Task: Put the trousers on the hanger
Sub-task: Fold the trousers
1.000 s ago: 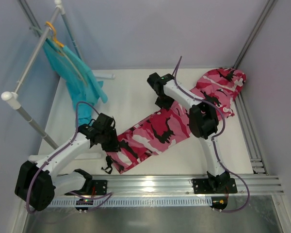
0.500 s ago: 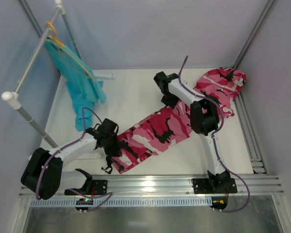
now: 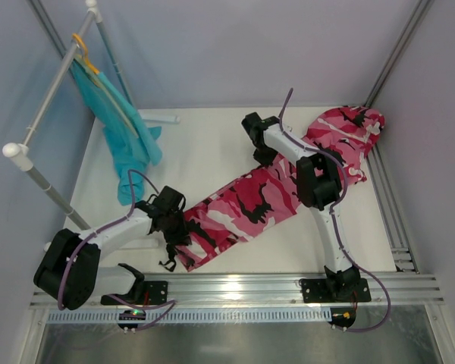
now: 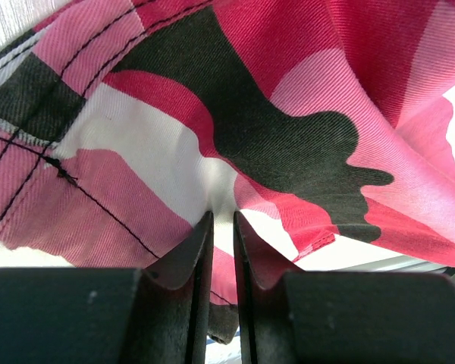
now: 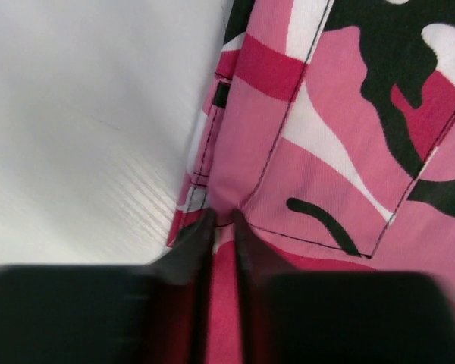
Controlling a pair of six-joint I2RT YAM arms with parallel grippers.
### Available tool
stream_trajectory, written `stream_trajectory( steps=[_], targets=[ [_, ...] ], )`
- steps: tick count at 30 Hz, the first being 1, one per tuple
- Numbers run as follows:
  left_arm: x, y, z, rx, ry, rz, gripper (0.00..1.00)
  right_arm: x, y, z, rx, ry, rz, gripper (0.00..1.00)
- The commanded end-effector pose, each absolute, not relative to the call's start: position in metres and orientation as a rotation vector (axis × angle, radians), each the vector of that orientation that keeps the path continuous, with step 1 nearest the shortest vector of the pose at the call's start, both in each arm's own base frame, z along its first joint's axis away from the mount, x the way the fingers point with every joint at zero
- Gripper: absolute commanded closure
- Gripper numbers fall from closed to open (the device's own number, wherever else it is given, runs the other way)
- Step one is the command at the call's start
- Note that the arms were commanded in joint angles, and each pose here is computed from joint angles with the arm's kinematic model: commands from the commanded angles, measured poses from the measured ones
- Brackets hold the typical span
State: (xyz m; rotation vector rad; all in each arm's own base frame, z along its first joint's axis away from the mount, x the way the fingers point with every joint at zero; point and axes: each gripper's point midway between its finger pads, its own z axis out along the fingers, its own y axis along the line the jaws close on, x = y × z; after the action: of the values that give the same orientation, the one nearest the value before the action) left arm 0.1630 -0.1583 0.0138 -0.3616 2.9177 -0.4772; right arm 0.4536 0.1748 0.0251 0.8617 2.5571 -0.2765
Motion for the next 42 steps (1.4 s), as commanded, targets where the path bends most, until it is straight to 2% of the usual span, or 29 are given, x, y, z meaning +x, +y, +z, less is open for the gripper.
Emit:
stream_trajectory(
  steps=[1, 16, 24, 30, 42],
  targets=[
    [0.159, -0.146, -0.005, -0.391, 2.921, -0.376, 0.84, 0.462, 0.170, 0.030, 0.860, 2.512, -0.273, 0.96],
    [0.150, -0.139, -0.013, -0.384, 2.963, -0.270, 0.85, 0.486, 0.127, 0.080, 0.779, 2.348, -0.366, 0.96],
    [0.147, -0.136, -0.018, -0.361, 2.980, -0.211, 0.85, 0.498, 0.119, 0.077, 0.794, 2.354, -0.307, 0.96],
    [0.145, -0.137, -0.019, -0.338, 2.990, -0.194, 0.86, 0.526, 0.133, 0.090, 0.647, 2.300, -0.171, 0.96],
    [0.141, -0.138, -0.017, -0.318, 3.013, -0.160, 0.86, 0.553, 0.124, 0.112, 0.305, 2.212, -0.264, 0.96]
  ],
)
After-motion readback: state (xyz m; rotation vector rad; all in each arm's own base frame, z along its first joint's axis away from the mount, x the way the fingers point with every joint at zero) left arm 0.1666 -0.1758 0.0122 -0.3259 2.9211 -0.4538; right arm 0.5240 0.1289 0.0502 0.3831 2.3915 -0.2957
